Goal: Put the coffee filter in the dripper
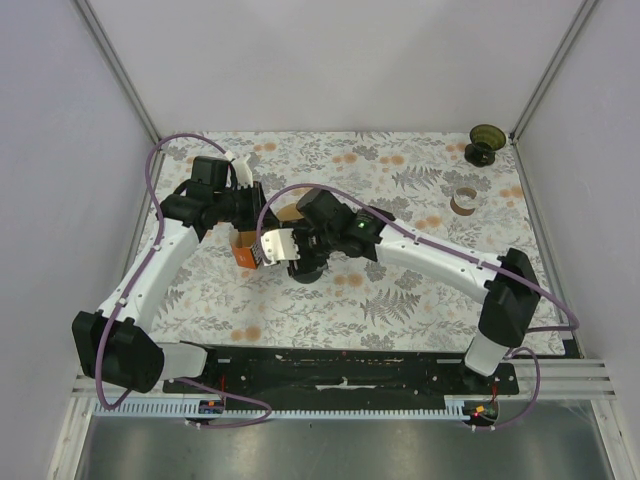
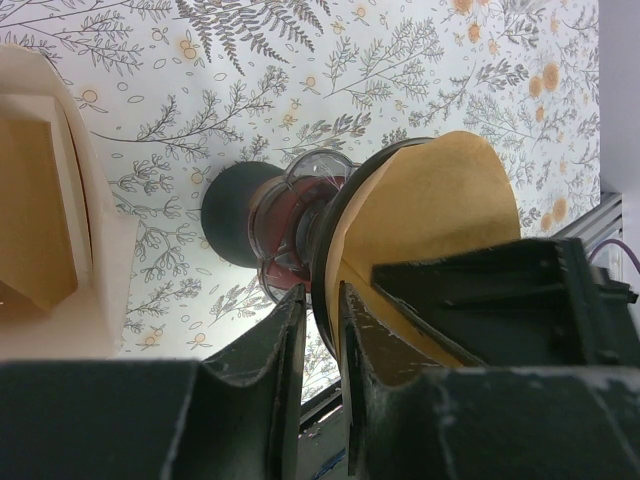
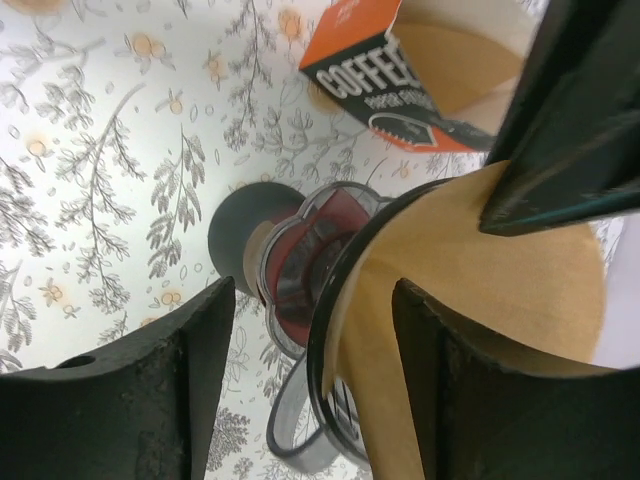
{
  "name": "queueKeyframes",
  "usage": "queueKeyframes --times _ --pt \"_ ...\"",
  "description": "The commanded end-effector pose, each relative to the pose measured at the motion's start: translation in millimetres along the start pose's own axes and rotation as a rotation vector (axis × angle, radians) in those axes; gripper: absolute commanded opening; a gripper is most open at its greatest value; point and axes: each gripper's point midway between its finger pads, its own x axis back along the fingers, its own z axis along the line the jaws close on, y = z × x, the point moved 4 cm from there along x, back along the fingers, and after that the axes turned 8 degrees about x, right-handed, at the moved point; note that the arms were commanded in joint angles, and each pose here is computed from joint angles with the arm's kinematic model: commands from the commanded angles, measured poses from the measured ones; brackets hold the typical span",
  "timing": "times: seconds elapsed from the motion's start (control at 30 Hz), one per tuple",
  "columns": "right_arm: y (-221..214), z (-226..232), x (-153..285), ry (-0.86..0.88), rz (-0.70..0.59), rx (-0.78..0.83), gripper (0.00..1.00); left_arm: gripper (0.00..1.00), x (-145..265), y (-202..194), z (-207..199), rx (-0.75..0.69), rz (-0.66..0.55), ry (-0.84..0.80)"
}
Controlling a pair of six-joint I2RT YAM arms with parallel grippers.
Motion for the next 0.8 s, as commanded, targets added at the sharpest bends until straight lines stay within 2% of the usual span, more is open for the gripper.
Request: queueKeyframes --times 0.0,0.2,0.3,0.37,0.47,0.53,0.77 --pt "47 -21 50 -0.105 -0.199 -0.001 0.72 0.25 2 8 -3 -0.036 -0.028 -0.003" --pt "84 -12 99 -0.102 -0.420 0.000 0.82 0.25 4 8 -4 -0.042 -0.032 -0.008" --pt "93 -28 117 -0.139 -0.465 -0.142 0.83 0.25 4 8 -4 -0.044 -0.034 -0.009" --pt "88 -47 124 -0.165 -0.467 -0.312 0.75 0.25 5 8 -5 -0.043 -0.035 -0.011" --pt "70 -72 117 -0.209 -0.400 -0.569 0.48 0.25 5 9 -5 -0.046 -0.038 -0.012" --pt "56 -77 107 -0.218 -0.341 -0.709 0.37 0.25 5 8 -5 -0.043 -0.040 -0.010" --pt "28 -65 60 -0.148 -0.145 -0.938 0.11 0.25 6 8 -6 -0.044 -0.043 -0.013"
